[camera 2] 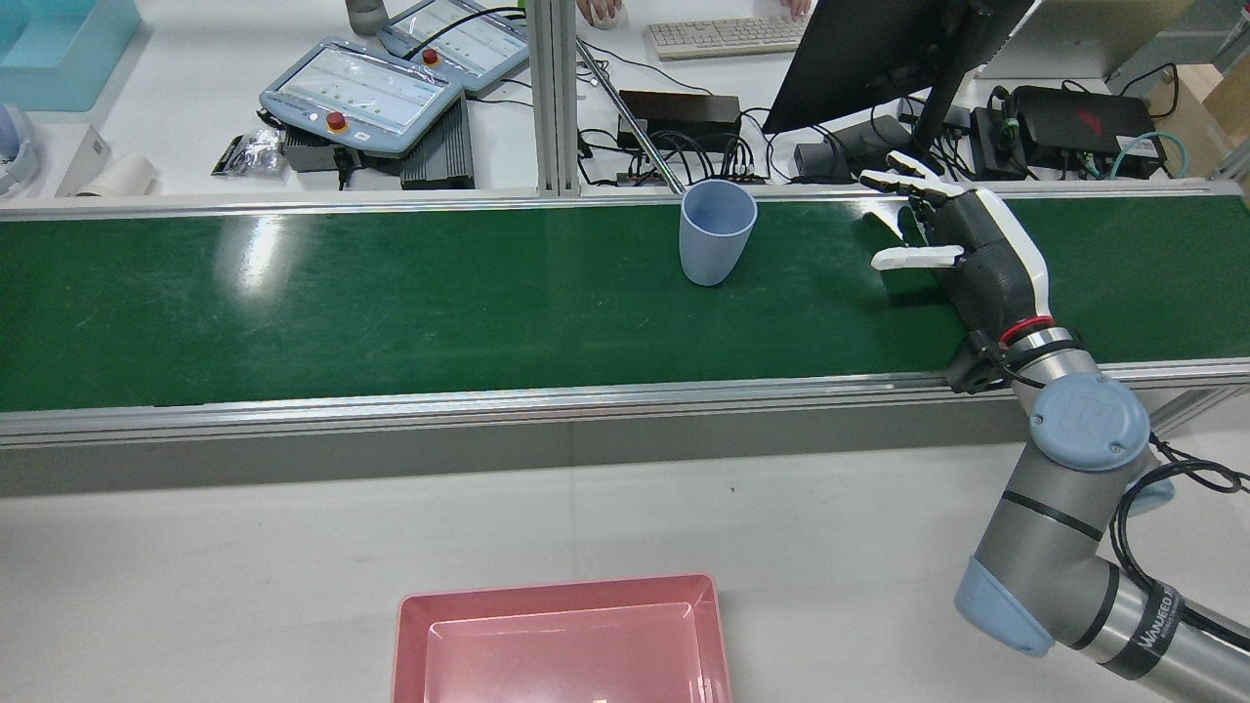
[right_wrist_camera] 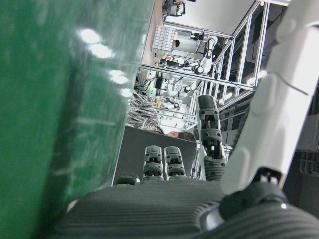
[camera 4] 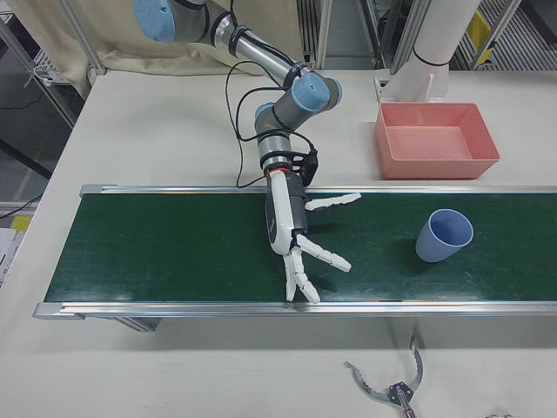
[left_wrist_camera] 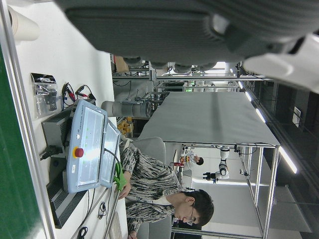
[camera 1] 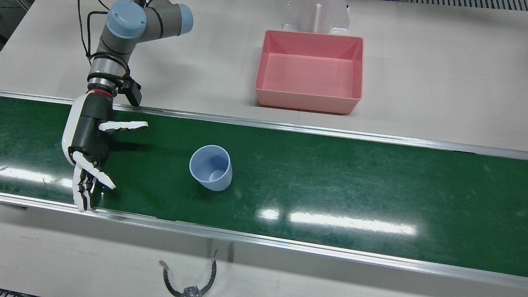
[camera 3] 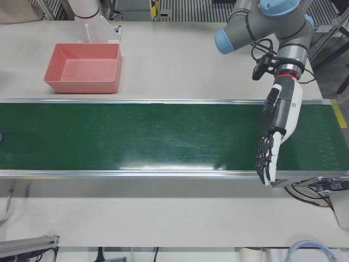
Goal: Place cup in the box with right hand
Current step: 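Wait with the open right hand as the cup slides into its fingers, then close the right hand around the pale blue cup and lift it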
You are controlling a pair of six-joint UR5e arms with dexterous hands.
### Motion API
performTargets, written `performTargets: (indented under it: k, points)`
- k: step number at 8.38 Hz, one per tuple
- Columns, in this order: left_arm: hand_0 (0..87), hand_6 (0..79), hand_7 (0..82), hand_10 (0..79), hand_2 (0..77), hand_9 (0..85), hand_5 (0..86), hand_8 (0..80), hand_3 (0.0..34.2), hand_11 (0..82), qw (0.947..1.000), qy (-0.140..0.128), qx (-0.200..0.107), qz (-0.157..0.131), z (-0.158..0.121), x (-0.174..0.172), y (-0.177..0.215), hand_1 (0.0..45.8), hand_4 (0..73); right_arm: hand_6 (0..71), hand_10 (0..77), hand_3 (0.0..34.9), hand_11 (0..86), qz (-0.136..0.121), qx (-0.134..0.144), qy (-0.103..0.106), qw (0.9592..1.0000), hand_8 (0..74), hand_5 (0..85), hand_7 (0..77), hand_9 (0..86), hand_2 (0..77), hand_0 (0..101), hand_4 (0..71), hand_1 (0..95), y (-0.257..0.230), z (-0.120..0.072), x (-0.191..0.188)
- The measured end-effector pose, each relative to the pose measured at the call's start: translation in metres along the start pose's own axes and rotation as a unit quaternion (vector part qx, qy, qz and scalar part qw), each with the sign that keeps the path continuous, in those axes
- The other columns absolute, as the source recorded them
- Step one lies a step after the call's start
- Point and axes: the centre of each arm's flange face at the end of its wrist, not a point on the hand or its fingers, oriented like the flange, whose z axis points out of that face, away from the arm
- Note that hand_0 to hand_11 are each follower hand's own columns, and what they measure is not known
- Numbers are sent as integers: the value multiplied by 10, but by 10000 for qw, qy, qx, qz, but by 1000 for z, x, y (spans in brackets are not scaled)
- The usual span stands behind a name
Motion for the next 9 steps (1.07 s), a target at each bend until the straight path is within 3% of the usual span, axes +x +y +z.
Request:
performTargets:
  k: [1, 2, 3, 4, 5, 6, 7, 8, 9]
  points:
    - [0, 5, 5, 0, 11, 0, 5, 0, 0, 0, 10000, -1, -2, 0, 0, 0, 0, 5, 11, 49, 5, 0, 11, -2, 0, 0, 10000, 82, 55, 169, 142, 16, 548, 235, 82, 0, 0, 0]
    - [0, 5, 5, 0, 11, 0, 5, 0, 0, 0, 10000, -1, -3, 0, 0, 0, 0, 5, 11, 49, 5, 0, 11, -3, 0, 1, 10000, 82, 55, 169, 142, 11, 550, 218, 131, 0, 0, 0]
    - [0, 5, 5, 0, 11, 0, 0, 0, 0, 0, 10000, -2, 0, 0, 0, 0, 0, 5, 11, 44, 5, 0, 11, -4, 1, 1, 10000, 82, 55, 169, 142, 11, 549, 224, 104, 0, 0, 0]
    - [0, 5, 5, 0, 11, 0, 5, 0, 0, 0, 10000, -2, 2, -1, 0, 0, 0, 5, 11, 49, 5, 0, 11, -2, -5, 3, 10000, 82, 49, 169, 142, 11, 525, 196, 169, 1, 1, 1]
    - [0, 0, 5, 0, 11, 0, 5, 0, 0, 0, 10000, -2, 1, -1, 0, 0, 0, 5, 11, 49, 5, 0, 11, -1, -8, 2, 10000, 76, 55, 169, 142, 93, 525, 202, 115, 1, 1, 1]
    - [0, 5, 5, 0, 11, 0, 5, 0, 0, 0, 10000, -2, -1, 0, 0, 0, 0, 5, 11, 49, 5, 0, 11, -1, -10, 0, 10000, 76, 55, 169, 142, 93, 525, 202, 115, 2, 1, 1]
    - [0, 5, 5, 0, 11, 0, 5, 0, 0, 0, 10000, -2, -3, 0, 0, 0, 0, 5, 11, 49, 0, 0, 11, 2, -14, -2, 10000, 82, 55, 175, 142, 11, 540, 245, 109, 2, 1, 1]
    - [0, 5, 5, 0, 11, 0, 0, 0, 0, 0, 10000, -2, -3, 0, 0, 0, 0, 5, 11, 49, 5, 0, 11, -6, -2, -9, 10000, 76, 49, 175, 142, 82, 533, 224, 158, 1, 1, -1]
    - [0, 5, 5, 0, 11, 0, 0, 0, 0, 0, 10000, -2, -3, 0, 0, 0, 0, 5, 11, 49, 5, 0, 11, -48, 49, -37, 10000, 76, 49, 175, 142, 82, 533, 224, 158, 0, 1, -4]
